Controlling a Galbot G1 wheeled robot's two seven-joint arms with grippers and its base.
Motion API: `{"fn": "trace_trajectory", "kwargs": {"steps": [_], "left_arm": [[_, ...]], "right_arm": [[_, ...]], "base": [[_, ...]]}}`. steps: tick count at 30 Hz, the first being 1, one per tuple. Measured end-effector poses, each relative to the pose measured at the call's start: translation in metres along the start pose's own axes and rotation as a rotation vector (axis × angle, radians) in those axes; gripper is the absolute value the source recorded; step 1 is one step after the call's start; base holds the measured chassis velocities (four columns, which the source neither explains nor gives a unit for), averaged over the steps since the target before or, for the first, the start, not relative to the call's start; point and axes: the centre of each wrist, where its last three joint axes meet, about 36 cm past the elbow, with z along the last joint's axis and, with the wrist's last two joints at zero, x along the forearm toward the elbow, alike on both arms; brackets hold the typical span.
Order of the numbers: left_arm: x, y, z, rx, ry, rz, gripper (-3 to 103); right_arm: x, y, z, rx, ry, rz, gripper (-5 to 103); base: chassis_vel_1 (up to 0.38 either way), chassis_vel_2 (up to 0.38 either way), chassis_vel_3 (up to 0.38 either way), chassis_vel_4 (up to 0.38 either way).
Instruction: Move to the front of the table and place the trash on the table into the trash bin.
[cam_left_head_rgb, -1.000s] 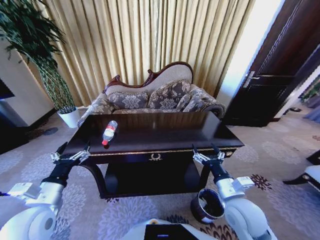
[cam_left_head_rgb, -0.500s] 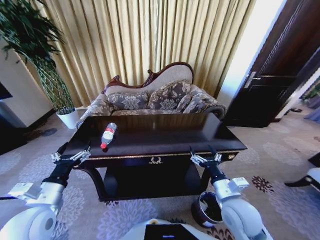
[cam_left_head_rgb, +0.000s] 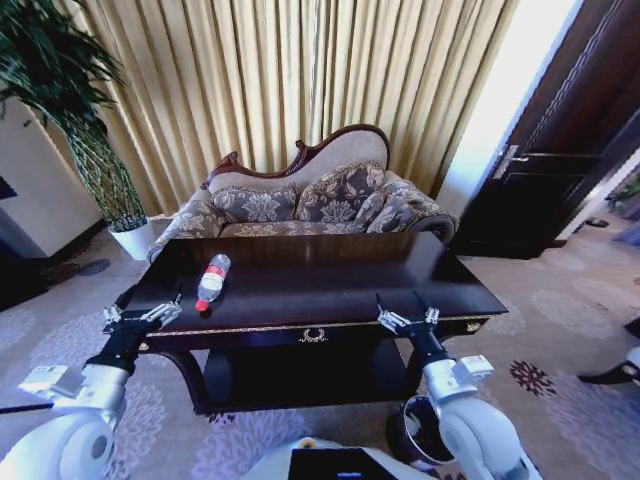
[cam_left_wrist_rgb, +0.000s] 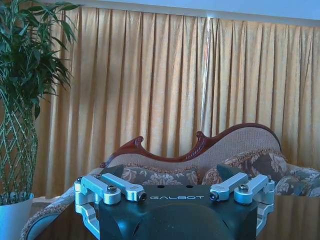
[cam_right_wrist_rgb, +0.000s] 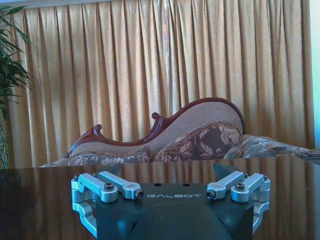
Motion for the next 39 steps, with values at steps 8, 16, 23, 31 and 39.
{"fn": "trace_trajectory", "kwargs": {"steps": [8,16,23,31,39], "left_arm": [[-0.002,0.001,0.001,0.000,0.001,-0.003,100],[-0.019,-0.004,-0.003,0.008,0.026,-0.003,100],[-0.045,-0.009,-0.032,0.003,0.130,-0.007,100],[-0.066,-0.008,-0.048,-0.061,0.240,0.003,100],[-0.076,-0.004,-0.036,-0.071,0.293,0.020,100]], "right_arm": [[0.001,0.004,0.002,-0.002,0.000,-0.008,100],[0.001,0.007,0.008,0.002,0.015,-0.011,100],[0.003,0.011,0.012,0.007,0.016,-0.014,100],[0.004,0.015,0.010,0.001,0.010,-0.020,100],[0.004,0.016,0.011,-0.003,0.009,-0.018,100]], "base": [[-0.063,0.073,0.066,-0.075],[-0.010,0.012,0.011,-0.016],[0.000,0.000,0.000,0.000],[0.000,0.000,0.000,0.000],[0.000,0.000,0.000,0.000]]}}
